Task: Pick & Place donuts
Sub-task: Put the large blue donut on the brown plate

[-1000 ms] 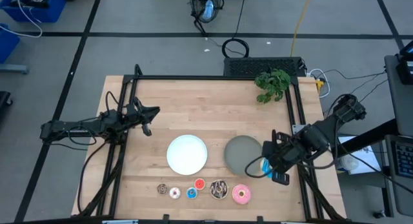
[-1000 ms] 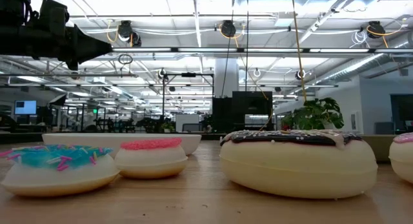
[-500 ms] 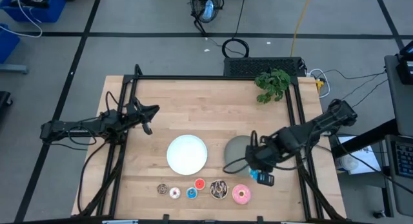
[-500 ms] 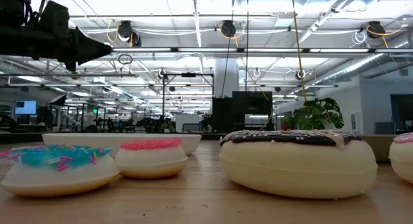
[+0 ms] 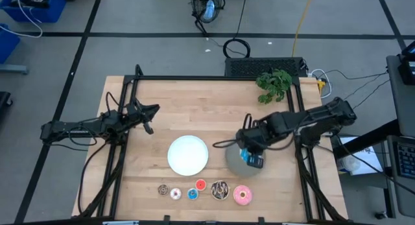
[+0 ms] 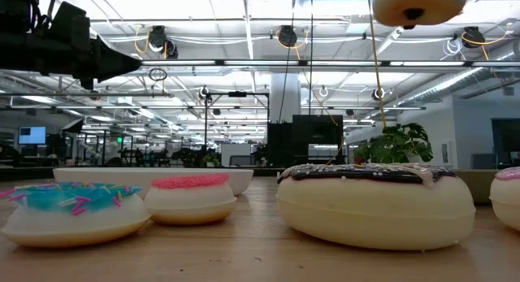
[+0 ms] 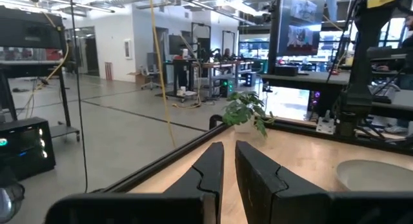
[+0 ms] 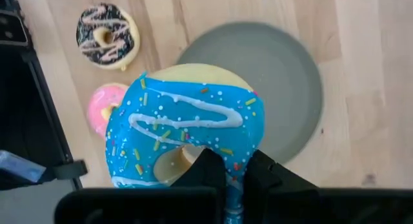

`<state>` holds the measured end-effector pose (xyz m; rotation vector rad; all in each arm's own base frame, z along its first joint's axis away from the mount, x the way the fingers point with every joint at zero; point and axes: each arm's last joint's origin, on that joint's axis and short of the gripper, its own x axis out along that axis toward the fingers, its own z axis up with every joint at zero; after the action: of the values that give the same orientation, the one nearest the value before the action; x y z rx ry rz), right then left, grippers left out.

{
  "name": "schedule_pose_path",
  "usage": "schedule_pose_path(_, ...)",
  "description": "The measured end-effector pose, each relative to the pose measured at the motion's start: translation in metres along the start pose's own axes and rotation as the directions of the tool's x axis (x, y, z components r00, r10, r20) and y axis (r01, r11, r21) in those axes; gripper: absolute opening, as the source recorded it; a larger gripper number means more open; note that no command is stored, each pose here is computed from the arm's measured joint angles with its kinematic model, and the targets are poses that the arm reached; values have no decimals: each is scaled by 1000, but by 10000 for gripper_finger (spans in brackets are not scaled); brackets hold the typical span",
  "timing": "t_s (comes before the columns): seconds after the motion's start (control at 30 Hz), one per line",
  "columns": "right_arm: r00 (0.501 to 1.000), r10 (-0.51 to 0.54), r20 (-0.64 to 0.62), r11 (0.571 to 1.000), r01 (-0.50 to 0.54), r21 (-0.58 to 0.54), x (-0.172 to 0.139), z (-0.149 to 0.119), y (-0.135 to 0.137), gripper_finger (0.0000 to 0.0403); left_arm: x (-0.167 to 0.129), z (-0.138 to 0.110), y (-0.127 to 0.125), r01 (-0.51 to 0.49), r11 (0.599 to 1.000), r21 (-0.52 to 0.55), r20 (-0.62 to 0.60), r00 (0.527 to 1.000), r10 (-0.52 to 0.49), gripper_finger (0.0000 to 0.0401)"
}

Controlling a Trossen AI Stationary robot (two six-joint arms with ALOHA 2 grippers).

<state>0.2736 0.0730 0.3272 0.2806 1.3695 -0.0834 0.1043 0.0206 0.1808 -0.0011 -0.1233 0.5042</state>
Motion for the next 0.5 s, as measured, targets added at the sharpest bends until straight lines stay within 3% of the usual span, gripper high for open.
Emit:
schedule_pose_path(0.3, 1000, -25, 13, 998, 24, 63, -2, 13, -29, 9, 0, 0, 0, 0, 1000, 0, 0, 1000, 0, 44)
schedule_pose_path(0.5, 990, -133, 42, 987, 129, 95, 3, 20, -50, 9, 0, 0, 0, 0, 1000, -7, 0, 1000, 0, 44)
